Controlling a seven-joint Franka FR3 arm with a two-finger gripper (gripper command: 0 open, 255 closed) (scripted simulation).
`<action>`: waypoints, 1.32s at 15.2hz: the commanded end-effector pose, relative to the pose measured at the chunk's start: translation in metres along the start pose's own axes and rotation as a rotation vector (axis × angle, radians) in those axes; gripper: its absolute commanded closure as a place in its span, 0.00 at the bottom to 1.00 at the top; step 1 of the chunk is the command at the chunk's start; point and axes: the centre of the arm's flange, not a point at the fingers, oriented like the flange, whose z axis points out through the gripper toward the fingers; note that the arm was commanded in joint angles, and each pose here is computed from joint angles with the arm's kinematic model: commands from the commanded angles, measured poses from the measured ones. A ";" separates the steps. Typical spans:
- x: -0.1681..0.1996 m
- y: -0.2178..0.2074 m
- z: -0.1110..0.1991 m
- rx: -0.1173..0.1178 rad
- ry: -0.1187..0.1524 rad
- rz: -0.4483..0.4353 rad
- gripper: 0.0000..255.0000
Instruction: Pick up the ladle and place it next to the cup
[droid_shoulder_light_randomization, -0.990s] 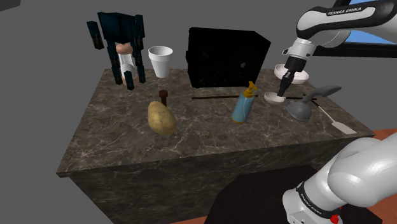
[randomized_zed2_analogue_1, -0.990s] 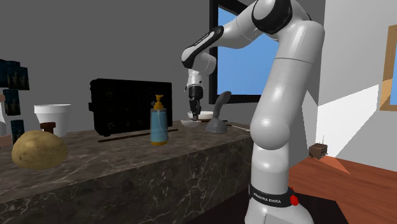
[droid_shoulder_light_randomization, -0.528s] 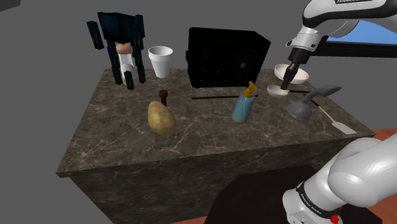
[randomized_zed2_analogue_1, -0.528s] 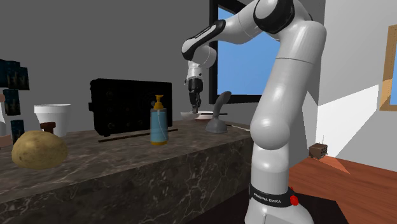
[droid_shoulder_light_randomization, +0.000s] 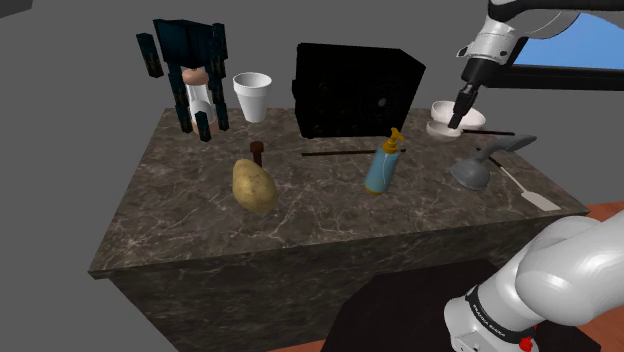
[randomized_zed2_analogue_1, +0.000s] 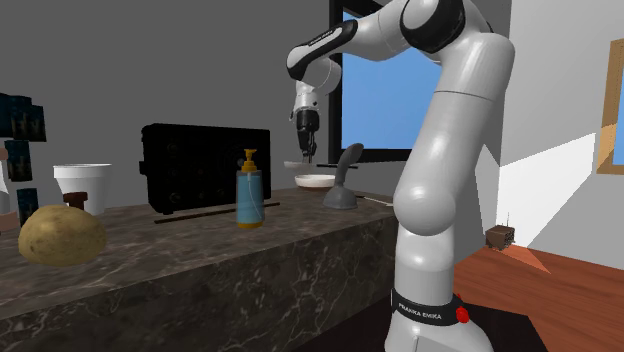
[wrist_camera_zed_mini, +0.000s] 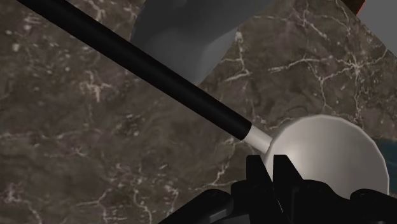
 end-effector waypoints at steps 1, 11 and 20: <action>0.000 -0.004 -0.010 0.000 0.000 0.000 1.00; -0.005 -0.023 -0.058 0.000 0.000 0.000 1.00; 0.000 -0.047 -0.090 0.000 0.000 0.000 1.00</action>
